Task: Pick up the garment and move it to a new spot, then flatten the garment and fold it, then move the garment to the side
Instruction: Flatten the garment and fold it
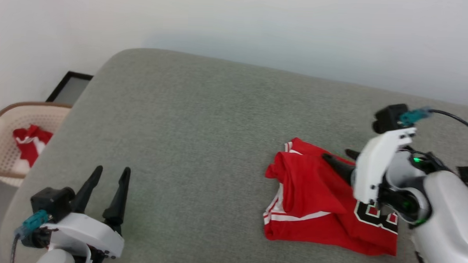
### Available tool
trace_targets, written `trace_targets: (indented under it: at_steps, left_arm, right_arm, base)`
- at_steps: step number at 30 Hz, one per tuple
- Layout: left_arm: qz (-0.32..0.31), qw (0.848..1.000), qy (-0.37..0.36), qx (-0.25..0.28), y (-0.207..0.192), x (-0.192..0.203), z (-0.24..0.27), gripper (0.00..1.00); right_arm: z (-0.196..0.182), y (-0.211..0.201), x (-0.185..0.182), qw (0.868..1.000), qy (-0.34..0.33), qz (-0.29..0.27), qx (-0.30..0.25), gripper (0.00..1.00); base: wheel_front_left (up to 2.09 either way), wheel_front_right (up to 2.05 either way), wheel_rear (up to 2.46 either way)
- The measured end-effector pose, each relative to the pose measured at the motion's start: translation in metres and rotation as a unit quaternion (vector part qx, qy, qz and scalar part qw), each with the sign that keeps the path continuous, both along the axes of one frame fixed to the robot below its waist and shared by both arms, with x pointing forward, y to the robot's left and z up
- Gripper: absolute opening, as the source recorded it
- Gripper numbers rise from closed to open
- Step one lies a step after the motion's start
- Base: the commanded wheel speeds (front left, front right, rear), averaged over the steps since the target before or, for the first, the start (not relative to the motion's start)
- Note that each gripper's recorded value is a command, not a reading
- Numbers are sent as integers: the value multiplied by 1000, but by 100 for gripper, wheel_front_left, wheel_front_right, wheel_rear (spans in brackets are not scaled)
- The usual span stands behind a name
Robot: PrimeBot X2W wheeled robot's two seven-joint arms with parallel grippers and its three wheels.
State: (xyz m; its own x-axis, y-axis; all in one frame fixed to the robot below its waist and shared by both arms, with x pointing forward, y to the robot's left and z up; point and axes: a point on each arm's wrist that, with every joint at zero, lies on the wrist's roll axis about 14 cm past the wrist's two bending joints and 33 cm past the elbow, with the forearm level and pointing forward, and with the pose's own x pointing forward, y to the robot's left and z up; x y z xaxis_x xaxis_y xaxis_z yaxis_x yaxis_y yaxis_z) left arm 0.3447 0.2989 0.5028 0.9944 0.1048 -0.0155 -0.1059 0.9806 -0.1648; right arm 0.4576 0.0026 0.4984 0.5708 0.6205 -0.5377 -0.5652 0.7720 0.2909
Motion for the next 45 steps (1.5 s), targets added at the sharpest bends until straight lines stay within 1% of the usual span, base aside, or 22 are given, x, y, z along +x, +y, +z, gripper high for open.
trace_targets:
  at_steps: [5,10,14,17,24,26,32,40,45]
  left_arm:
    - [-14,1000,-2,3,-7,8,1,100]
    - [-30,1000,-3,8,-15,16,1,100]
    - [-44,999,-3,9,-24,22,0,100]
    - [-51,999,-4,12,-27,26,1,100]
    - [-63,998,-6,17,-35,29,2,100]
    - [-63,998,-8,18,-35,28,3,100]
    - [-61,998,-13,23,-34,26,6,100]
    - [-54,998,-17,23,-29,21,8,100]
    - [-53,998,-16,23,-28,19,8,100]
  right_arm:
    - [13,-52,6,997,-58,-54,5,100]
    - [22,-101,0,987,-115,-112,9,100]
    - [27,-139,-10,974,-161,-157,12,100]
    - [31,-164,-19,962,-199,-185,8,100]
    - [38,-206,-43,933,-271,-236,0,100]
    - [38,-218,-50,925,-283,-252,-3,100]
    - [29,-234,-67,914,-289,-283,-6,100]
    - [18,-238,-79,911,-279,-303,1,100]
    - [18,-238,-82,910,-280,-305,0,100]
  base:
    - [0,0,0]
    - [0,0,0]
    - [0,0,0]
    - [0,0,0]
    - [0,0,0]
    - [0,0,0]
    - [0,0,0]
    - [0,0,0]
    - [0,0,0]
